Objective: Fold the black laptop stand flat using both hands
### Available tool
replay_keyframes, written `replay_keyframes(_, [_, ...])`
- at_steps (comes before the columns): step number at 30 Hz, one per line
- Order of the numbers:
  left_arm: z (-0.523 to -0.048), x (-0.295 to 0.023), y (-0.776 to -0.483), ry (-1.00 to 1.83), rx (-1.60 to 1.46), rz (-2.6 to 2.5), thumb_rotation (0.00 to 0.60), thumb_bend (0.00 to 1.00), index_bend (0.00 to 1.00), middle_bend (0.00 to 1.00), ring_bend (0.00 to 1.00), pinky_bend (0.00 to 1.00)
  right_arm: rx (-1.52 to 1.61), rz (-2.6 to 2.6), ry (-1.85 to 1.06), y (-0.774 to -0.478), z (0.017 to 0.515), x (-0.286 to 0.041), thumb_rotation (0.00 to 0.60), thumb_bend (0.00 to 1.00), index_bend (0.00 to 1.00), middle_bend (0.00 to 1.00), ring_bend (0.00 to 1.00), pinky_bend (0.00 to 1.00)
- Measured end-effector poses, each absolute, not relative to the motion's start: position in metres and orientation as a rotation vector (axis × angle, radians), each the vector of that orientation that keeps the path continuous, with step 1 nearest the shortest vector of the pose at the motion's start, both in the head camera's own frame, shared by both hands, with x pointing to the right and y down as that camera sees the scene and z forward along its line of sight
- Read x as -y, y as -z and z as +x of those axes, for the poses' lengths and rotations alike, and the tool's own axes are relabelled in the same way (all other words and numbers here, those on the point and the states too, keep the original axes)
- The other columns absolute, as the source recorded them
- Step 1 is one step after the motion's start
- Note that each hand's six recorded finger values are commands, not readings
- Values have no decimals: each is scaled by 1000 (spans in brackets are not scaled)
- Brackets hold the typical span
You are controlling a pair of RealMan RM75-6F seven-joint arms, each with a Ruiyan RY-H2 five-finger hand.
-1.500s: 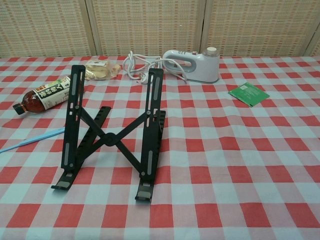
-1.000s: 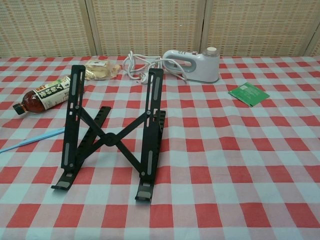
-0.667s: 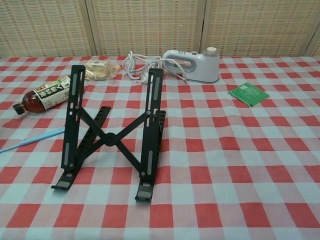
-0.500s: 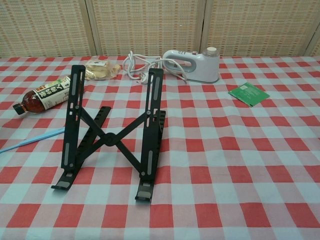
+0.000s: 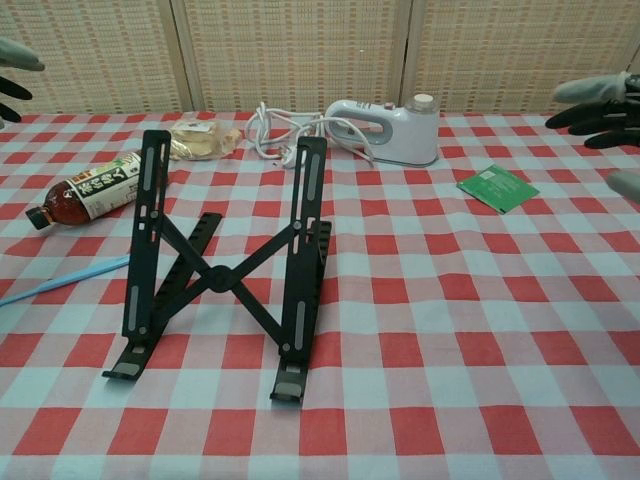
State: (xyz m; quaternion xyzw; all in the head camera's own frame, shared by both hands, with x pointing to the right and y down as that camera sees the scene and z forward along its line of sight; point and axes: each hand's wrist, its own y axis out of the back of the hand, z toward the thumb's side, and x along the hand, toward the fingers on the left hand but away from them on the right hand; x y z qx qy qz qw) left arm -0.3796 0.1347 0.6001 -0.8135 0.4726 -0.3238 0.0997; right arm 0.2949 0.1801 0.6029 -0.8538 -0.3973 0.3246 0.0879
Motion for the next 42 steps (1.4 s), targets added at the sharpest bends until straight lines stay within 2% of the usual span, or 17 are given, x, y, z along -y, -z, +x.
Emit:
replay_keyframes(1, [-377, -131, -603, 943, -1414, -2436, 498, 268, 200, 146, 213, 253, 1189, -2580, -956, -606, 290, -179, 600, 288, 83, 121, 63, 51])
replay_keyframes(3, [-372, -127, -607, 917, -1445, -2481, 359, 265, 211, 162, 236, 271, 1202, -2660, -937, -613, 278, -177, 600, 281, 82, 121, 63, 51])
replay_keyframes(4, [-369, -124, -609, 898, -1469, -2511, 327, 263, 217, 170, 244, 280, 1209, -2691, -930, -617, 273, -176, 600, 279, 81, 121, 63, 51])
replay_keyframes(7, [-361, -117, -616, 853, -1527, -2584, 290, 261, 228, 184, 252, 291, 1226, -2779, -907, -628, 257, -174, 600, 271, 76, 121, 63, 51])
replay_keyframes(14, [-341, -109, -639, 842, -1571, -2686, 259, 260, 241, 205, 260, 299, 1249, -2908, -887, -650, 227, -169, 600, 234, 62, 116, 57, 51])
replay_keyframes(18, [-332, -110, -648, 832, -1590, -2729, 252, 260, 254, 220, 278, 348, 1240, -2960, -874, -662, 207, -166, 600, 203, 62, 114, 57, 51])
replay_keyframes(31, [-316, -103, -681, 871, -1641, -2771, 247, 260, 287, 240, 295, 358, 1196, -3048, -823, -685, 155, -158, 600, 201, 62, 114, 57, 51])
replay_keyframes(42, [-293, -103, -685, 771, -1724, -2917, 250, 260, 295, 270, 322, 366, 1228, -3064, -795, -697, 137, -151, 600, 201, 62, 114, 57, 51])
